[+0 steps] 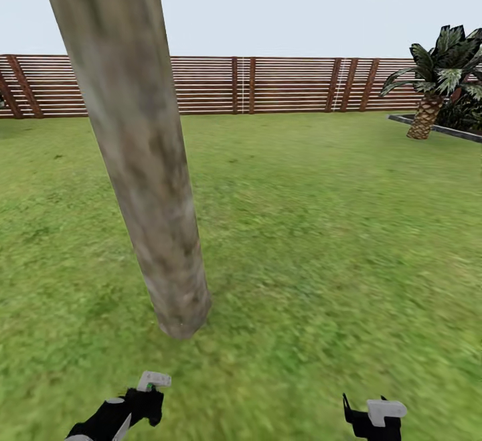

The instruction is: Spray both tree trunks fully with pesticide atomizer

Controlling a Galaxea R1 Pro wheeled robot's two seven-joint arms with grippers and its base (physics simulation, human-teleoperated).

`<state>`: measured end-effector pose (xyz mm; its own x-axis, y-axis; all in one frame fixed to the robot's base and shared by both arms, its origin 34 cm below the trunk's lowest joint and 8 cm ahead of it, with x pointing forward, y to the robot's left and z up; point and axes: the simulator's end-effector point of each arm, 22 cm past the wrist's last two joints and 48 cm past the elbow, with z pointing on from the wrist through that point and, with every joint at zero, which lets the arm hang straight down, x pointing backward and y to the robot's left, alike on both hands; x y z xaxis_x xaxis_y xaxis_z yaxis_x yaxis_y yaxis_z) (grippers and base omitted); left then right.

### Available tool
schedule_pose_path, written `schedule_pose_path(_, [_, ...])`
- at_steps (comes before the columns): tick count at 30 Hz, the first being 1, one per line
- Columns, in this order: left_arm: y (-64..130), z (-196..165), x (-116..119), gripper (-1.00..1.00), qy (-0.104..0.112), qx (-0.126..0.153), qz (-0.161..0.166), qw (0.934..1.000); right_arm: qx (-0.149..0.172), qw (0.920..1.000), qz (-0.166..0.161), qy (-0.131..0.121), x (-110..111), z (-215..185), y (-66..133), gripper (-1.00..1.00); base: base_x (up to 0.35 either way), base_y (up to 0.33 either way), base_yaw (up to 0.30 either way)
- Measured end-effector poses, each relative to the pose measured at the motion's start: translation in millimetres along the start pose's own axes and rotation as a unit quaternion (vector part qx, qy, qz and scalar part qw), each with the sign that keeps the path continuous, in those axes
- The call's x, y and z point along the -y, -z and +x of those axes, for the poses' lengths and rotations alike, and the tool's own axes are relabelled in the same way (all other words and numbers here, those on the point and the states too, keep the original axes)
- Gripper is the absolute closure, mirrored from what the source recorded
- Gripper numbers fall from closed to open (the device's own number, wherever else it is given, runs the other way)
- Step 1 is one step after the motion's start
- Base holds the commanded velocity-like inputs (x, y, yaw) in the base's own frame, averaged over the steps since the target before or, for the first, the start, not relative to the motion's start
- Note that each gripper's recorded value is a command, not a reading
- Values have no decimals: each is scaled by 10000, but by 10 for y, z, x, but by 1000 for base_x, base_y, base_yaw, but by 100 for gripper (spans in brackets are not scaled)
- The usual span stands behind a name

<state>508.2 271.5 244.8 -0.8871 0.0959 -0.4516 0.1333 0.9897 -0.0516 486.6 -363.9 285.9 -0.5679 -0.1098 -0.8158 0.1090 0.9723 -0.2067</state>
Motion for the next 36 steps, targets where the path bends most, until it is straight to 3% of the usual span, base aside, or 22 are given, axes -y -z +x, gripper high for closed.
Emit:
schedule_pose_path(2, [24, -22, -132, 100, 48, -105, -100, 9999, -2, 10000, -1, 0, 0, 1, 0, -100, 0, 0, 0])
schedule_pose_path(7, [131, -293, -591, 100, 28, 153, -507, 9986, -8, 10000, -8, 6, -4, 6, 2, -100, 0, 0, 0])
schedule_pose_path(13, [27, -420, 62, 100, 8, 278, -95, 9996, -9, 10000, -8, 6, -4, 7, 3, -100, 0, 0, 0])
schedule_pose_path(16, [30, -420, 33, 100, 8, 285, -106, 9995, -11, 10000, -8, 8, -3, 9, 1, -100, -193, 0, 0])
schedule_pose_path(21, [114, -658, -199, 100, -26, 528, -350, 9980, -10, 10000, -10, 8, -5, 8, 2, -100, -204, 0, 0])
schedule_pose_path(28, [132, -1196, 100, 100, -40, 896, -191, 9958, -15, 10000, -10, 7, -5, 12, 5, -100, -8, 0, 0])
schedule_pose_path(31, [162, -1302, -9, 100, -42, 927, -271, 9953, -12, 10000, -10, 8, -5, 9, 4, -100, 0, 0, 0])
schedule_pose_path(33, [359, -1555, -557, 100, -38, 1126, -734, 9909, -12, 10000, -12, 8, -6, 9, 4, -100, 0, 0, 0])
schedule_pose_path(36, [394, -1556, -631, 100, -24, 1042, -810, 9913, -18, 10000, -11, 8, -6, 15, 4, -100, -191, 0, 0])
